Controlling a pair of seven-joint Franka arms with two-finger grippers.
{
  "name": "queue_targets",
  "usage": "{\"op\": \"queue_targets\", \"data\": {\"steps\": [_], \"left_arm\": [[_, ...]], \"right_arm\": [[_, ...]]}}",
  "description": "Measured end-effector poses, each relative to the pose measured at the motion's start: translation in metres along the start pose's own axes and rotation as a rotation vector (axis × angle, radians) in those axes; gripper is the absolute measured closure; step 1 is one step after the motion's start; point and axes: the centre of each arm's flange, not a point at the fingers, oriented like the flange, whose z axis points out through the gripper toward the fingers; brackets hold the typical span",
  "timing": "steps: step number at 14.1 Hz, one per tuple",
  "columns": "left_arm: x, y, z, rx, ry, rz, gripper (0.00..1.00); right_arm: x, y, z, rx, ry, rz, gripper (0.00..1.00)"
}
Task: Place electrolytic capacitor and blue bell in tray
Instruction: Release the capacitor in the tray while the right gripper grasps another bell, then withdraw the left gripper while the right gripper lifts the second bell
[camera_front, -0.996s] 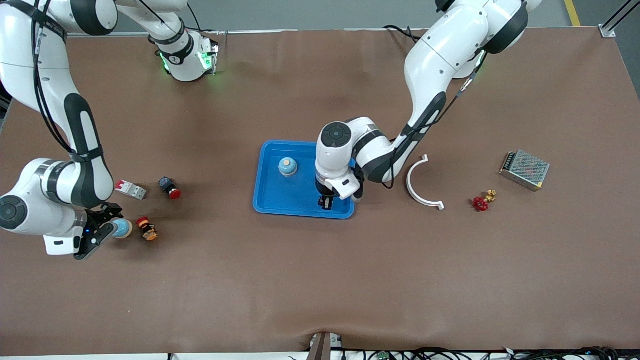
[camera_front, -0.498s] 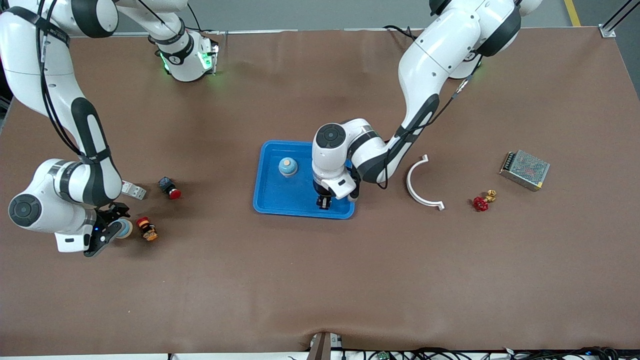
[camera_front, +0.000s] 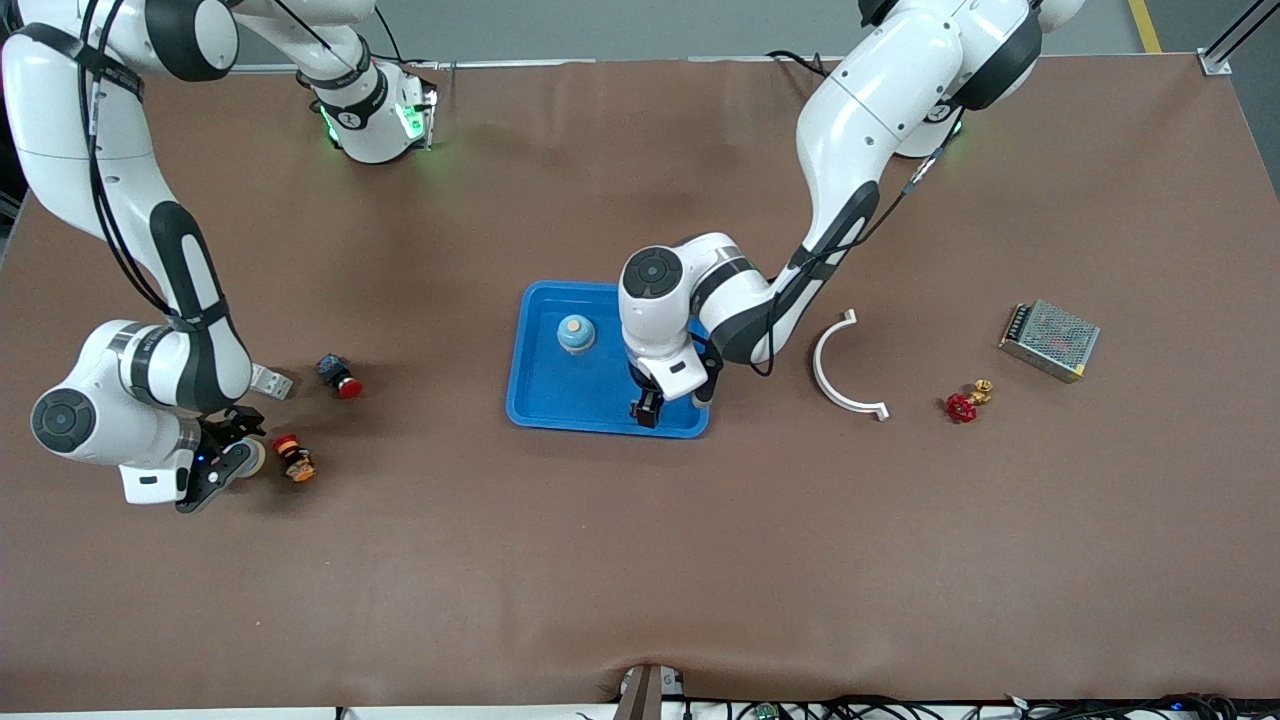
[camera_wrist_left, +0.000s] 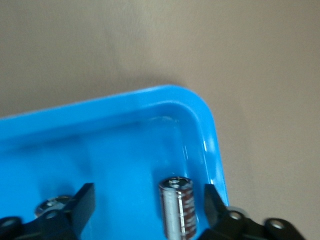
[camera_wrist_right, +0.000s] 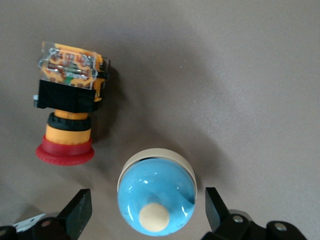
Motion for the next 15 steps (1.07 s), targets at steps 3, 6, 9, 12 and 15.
{"op": "queue_targets", "data": {"steps": [3, 6, 9, 12, 15], "left_arm": [[0.035, 0.011, -0.035, 0.114, -0.051, 0.111, 0.00], [0.086, 0.021, -0.069, 0.190, -0.078, 0.294, 0.00], [0.134, 0.014, -0.082, 0.215, -0.074, 0.534, 0.00], [0.181, 0.002, -0.096, 0.220, -0.060, 0.673, 0.00], [0.225, 0.000, -0.134, 0.180, -0.085, 0.821, 0.00]], "right_arm": [[-0.001, 0.000, 0.005, -0.005, 0.003, 0.000, 0.00], [-0.002, 0.001, 0.010, -0.009, 0.004, 0.000, 0.00], [-0.004, 0.001, 0.015, -0.002, 0.014, -0.017, 0.00], [-0.005, 0.005, 0.012, -0.010, 0.024, -0.016, 0.31], [-0.001, 0.002, 0.011, -0.005, 0.027, -0.022, 0.31]]}}
